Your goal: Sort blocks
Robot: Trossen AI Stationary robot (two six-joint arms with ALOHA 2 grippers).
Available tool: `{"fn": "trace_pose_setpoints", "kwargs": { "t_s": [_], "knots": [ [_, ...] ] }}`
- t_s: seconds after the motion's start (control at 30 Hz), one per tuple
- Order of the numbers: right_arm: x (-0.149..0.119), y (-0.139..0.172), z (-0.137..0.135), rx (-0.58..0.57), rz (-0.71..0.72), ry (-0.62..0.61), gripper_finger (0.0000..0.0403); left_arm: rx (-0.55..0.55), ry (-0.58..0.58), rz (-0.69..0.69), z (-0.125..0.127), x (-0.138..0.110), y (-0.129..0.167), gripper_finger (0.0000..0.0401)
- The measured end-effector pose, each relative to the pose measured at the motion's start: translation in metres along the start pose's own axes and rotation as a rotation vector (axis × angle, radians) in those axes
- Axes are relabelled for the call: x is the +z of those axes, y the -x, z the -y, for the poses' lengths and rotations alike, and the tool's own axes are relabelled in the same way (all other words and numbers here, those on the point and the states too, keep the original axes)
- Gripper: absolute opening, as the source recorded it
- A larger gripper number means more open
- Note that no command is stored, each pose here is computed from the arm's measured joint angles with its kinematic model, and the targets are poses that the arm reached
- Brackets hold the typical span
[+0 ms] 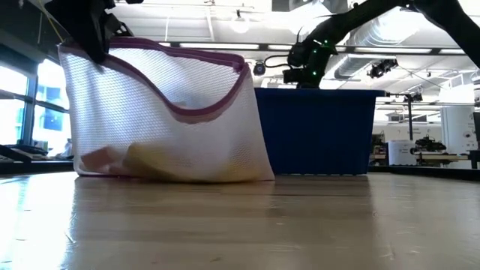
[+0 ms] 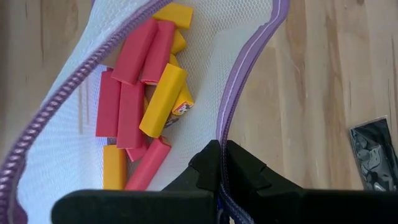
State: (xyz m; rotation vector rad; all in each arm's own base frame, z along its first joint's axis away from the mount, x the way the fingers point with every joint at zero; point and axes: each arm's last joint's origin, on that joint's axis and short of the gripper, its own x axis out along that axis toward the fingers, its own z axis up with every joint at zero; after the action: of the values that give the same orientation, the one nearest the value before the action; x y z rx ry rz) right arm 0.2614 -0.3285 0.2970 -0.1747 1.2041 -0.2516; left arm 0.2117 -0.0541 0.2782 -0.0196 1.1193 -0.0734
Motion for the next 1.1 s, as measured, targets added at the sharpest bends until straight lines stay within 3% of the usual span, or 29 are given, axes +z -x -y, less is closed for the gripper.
{"fn": "trace_pose_setpoints", "kwargs": {
  "t_s": [0.2, 0.77, 1.1],
  "knots": [
    [0.003, 0.014, -0.003, -0.027, 0.02, -0.002, 0.0003, -0.005, -0.001, -0.001, 0.0, 0.0, 0.0, 0.0],
    [0.028, 0.157, -0.014, -0.195, 0.204, 0.038, 0.0, -0.004, -0.001, -0.001, 0.0, 0.0, 0.0, 0.0],
    [0.025, 0.196, -0.032, -0.195, 0.313, -0.008, 0.0, -0.001, -0.001, 0.0, 0.0, 0.0, 0.0, 0.0]
  ]
}}
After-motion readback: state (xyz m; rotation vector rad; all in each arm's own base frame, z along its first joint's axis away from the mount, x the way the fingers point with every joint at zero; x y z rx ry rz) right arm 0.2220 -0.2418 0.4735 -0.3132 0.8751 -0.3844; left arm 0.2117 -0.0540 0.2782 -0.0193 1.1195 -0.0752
